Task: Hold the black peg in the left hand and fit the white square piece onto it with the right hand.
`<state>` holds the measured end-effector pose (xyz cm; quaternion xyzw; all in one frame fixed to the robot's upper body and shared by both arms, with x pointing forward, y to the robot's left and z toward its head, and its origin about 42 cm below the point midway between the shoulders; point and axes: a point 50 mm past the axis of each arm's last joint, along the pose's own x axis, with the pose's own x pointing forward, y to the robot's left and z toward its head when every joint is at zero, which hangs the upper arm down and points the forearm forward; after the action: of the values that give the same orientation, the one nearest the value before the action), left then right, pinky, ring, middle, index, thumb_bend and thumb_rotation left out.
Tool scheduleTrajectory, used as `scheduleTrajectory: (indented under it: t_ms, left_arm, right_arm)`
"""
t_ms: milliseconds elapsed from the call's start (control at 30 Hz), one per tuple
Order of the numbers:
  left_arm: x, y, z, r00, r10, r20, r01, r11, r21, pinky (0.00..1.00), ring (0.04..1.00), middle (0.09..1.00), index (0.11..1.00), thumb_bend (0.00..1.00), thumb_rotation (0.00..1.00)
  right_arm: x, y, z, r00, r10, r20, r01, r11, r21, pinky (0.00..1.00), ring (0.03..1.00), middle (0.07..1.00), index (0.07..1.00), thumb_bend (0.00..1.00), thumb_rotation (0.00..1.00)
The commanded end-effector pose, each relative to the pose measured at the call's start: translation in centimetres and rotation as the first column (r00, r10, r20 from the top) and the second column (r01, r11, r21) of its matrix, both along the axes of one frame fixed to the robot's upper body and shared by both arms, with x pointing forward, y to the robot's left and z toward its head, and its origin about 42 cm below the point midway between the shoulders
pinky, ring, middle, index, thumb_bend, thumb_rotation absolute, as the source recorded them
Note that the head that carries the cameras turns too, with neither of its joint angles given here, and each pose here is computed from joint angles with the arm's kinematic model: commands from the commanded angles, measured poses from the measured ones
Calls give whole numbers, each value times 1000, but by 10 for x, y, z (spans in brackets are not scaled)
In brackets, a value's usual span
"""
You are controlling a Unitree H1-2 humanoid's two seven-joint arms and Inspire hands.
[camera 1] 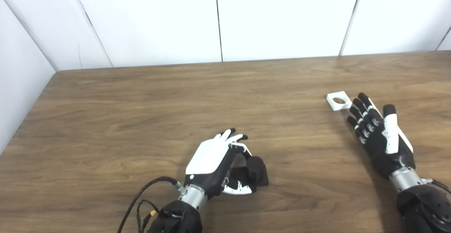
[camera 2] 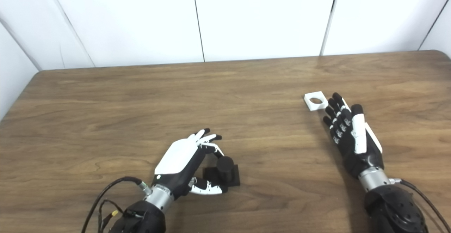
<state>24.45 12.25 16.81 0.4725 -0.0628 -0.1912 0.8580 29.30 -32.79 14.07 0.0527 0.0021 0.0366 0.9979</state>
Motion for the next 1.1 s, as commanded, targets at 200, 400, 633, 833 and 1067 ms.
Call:
scheduleTrajectory:
  t_ms: [200,400,633,833,1067]
  left_arm:
    - [3,1,4,999,13,36,-14,1000,23,1000,997,901,489,523,63]
    - [3,-2,2,999,24,34,-25,1000,16,1000,998,901,489,524,61]
    - [4,-4,1,999,31,37,-32,999,26,1000,997,901,489,524,62]
    - [4,-4,0,999,34,37,-35,999,17,1000,1000,902,489,524,61]
    - [4,-5,0,998,41,41,-42,999,14,997,998,901,489,524,60]
  right_arm:
    - [19,-19,39,998,-9,57,27,943,-331,986,987,978,946,736,660]
    - [42,-29,72,996,8,94,43,849,-527,868,922,922,861,834,465]
    - [81,-35,105,991,49,121,48,722,-690,936,945,923,834,832,335]
    - [106,-36,121,990,86,114,50,543,-838,932,945,922,817,848,370]
    - [129,-32,136,991,106,82,33,399,-916,871,953,932,768,872,285]
